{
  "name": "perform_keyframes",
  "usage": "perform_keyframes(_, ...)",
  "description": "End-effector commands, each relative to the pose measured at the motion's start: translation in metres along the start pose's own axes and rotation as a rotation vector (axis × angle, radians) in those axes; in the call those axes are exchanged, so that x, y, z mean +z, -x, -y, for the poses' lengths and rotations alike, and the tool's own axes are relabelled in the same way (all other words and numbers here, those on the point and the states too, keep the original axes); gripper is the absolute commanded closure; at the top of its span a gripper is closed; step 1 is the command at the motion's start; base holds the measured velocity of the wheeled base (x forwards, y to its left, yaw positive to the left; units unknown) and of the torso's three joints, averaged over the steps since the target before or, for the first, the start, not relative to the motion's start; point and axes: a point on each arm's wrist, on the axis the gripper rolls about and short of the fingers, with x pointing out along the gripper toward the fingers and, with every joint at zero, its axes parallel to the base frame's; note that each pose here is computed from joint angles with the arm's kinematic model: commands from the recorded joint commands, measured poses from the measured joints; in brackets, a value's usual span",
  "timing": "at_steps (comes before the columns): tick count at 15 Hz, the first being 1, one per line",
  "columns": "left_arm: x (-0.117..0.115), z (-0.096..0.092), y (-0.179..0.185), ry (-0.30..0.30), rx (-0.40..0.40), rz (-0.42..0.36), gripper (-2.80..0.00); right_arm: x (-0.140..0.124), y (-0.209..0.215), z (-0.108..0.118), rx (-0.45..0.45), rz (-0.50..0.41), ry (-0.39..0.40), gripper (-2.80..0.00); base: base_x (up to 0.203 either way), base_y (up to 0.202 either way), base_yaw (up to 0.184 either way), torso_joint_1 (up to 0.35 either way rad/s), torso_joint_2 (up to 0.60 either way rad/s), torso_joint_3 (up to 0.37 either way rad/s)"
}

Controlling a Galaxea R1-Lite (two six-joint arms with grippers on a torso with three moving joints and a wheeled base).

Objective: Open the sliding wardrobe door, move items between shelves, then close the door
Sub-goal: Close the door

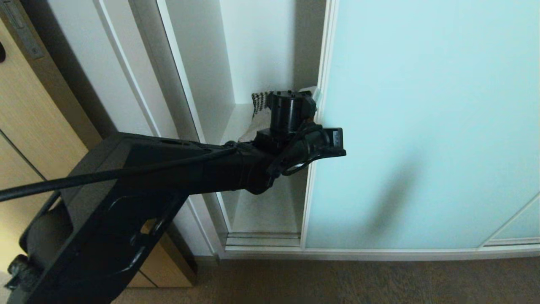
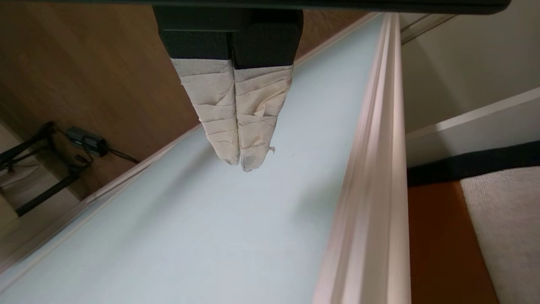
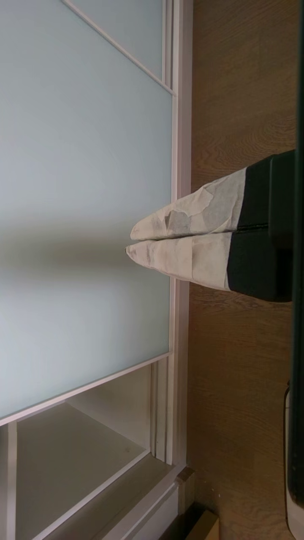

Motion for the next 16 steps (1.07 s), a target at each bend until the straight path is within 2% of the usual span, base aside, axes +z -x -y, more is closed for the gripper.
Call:
perform_keyframes(1,-0.007,-0.007,-0.009,0.001,0.011,0.001,0.00,0.000,0.000,0.000,0.000,0.002,0.000,0.00,0.000,0.000,0.000,0.000,0.00,0.000)
perform_keyframes(7,-0.014,-0.031,-0.013,-0.006,0.058,-0.018,0.00,0.000,0.000,0.000,0.001,0.002,0.000,0.00,0.000,0.000,0.000,0.000,0.00,0.000)
perform_keyframes(12,-0.019,-0.041,-0.015,-0.009,0.077,-0.027,0.00,0.000,0.000,0.000,0.001,0.001,0.000,0.00,0.000,0.000,0.000,0.000,0.00,0.000)
perform_keyframes(16,-0.013,-0.057,-0.012,-0.021,0.109,-0.009,0.00,0.000,0.000,0.000,0.000,0.002,0.000,0.00,0.000,0.000,0.000,0.000,0.00,0.000)
